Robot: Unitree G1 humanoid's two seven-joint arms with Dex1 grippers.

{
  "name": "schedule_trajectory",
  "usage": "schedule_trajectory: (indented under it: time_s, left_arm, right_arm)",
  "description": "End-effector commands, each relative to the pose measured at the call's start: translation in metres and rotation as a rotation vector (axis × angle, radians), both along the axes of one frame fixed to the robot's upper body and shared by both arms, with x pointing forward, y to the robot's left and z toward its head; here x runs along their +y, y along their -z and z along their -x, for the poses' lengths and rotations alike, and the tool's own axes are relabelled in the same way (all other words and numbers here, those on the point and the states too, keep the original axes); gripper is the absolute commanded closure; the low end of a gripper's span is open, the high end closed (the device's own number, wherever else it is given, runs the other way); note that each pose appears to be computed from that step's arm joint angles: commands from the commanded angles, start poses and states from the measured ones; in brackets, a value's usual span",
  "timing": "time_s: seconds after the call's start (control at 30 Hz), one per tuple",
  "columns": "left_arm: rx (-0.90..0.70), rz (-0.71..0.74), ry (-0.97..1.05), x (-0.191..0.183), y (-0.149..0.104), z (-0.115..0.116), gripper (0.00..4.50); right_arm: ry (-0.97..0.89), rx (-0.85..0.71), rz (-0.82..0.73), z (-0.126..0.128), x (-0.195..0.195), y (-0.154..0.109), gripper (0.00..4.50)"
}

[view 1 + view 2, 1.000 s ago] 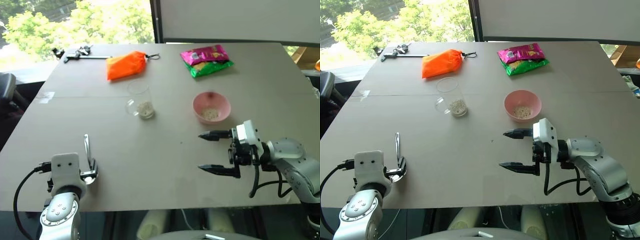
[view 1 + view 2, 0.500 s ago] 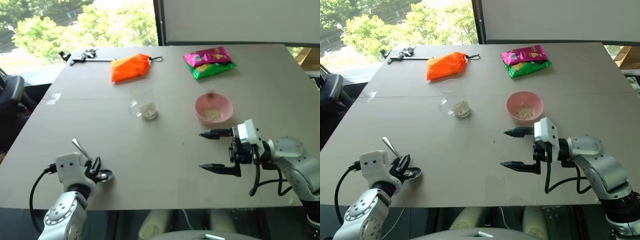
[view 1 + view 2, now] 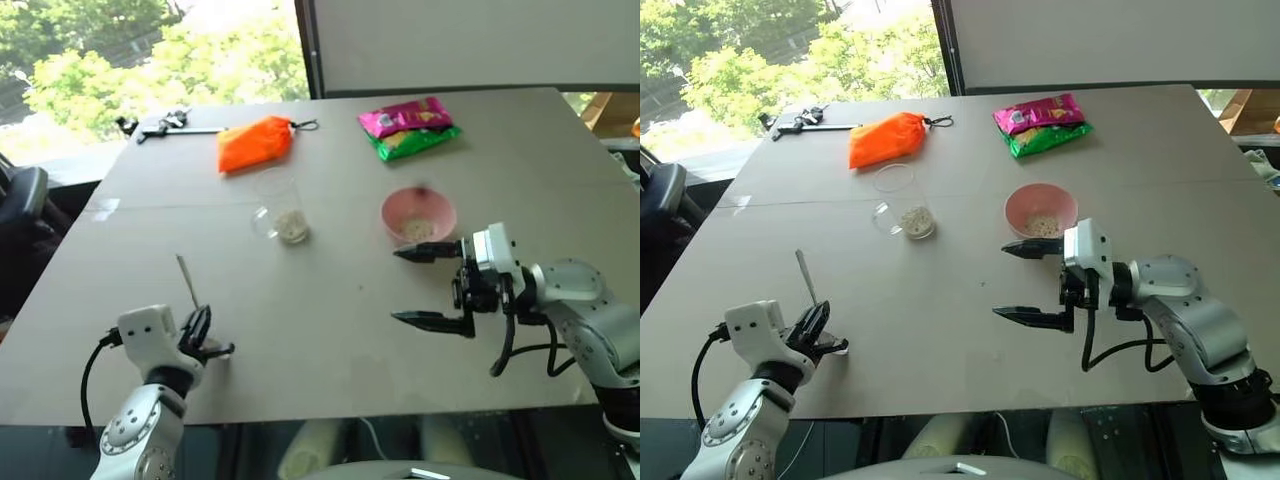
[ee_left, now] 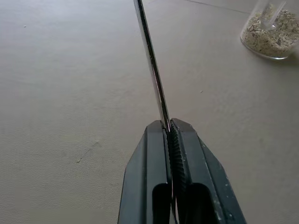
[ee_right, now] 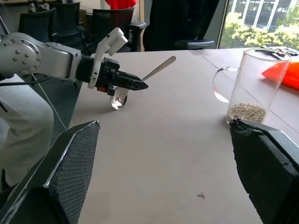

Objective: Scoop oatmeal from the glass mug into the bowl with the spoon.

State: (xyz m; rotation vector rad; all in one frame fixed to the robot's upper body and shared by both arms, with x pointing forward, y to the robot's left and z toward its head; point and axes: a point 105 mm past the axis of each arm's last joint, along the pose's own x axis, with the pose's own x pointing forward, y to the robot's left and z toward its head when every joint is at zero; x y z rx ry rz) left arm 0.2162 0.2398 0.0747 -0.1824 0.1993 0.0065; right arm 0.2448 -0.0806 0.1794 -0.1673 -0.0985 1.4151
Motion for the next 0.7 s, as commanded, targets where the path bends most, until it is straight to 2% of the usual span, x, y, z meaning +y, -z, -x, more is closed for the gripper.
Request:
schedule_trajectory:
  time_s: [0.03,0.27,0.47,0.7]
  left_arm:
    - [-0.067,0.132,0.294,-0.05,-0.012,0.004,4.46]
    - [-0.113,0.295,0.719,-0.102,-0.033,0.017,4.46]
    - [-0.166,0.487,0.952,-0.122,-0.052,0.01,4.46]
    - [-0.1,0.618,1.2,-0.137,-0.056,0.014,4.46]
  right_arm:
    - [0.039,0.001,-0.046,-0.005,0.007,-0.011,0.0]
    - [0.112,0.299,-0.199,-0.012,0.024,-0.012,0.0]
    - [0.135,0.566,-0.24,-0.016,0.032,0.001,0.0]
    - [0.12,0.634,-0.25,-0.016,0.043,0.001,0.0]
